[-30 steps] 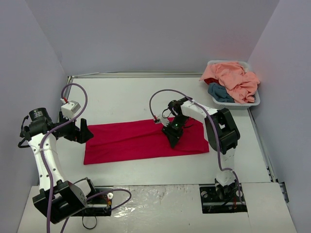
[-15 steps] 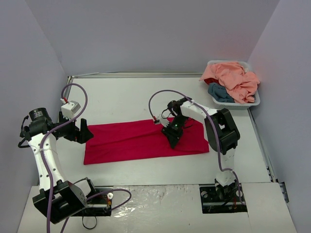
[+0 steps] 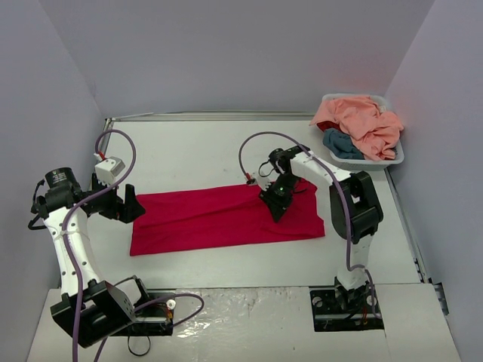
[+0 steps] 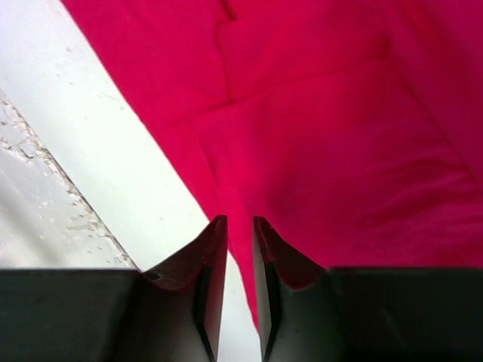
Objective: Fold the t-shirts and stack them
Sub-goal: Fold the other side of the tshirt into a rectangle, then rotate the tshirt 90 degrees
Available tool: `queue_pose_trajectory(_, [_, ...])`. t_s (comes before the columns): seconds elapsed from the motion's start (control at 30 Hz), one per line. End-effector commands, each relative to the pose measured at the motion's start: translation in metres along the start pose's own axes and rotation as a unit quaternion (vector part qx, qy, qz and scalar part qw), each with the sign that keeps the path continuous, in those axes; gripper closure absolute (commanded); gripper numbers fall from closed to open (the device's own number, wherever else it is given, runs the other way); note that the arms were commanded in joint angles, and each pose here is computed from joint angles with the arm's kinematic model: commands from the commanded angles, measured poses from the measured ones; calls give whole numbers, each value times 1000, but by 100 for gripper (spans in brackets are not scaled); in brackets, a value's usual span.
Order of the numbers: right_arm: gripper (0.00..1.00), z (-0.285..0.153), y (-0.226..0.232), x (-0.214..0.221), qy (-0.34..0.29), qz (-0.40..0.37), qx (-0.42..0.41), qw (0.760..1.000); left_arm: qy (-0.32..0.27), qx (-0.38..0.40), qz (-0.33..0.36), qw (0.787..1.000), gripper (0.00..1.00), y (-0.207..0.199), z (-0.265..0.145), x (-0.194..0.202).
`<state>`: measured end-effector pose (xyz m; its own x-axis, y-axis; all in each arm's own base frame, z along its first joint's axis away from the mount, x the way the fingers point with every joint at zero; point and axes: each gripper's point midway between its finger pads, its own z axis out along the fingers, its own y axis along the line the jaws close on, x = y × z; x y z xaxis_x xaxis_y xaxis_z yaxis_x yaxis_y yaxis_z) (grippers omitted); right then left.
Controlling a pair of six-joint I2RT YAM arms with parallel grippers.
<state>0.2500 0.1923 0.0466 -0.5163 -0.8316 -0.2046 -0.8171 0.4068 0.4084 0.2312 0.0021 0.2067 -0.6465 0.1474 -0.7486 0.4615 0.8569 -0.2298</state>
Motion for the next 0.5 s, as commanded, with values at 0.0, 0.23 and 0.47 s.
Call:
queue_pose_trajectory(0.0, [87,-17,-8,19,10,24,8,1000,-6,4,2,1000,6,-2,-1,-1])
queue_pose_trajectory(0.23, [93,-31,-37,47,0,71,25,997,-9,5,5,1000,6,-2,-1,-2])
queue_pose_trajectory(0.47, [94,-20,-40,79,39,92,30,995,-11,11,7,1000,6,-4,-1,-3])
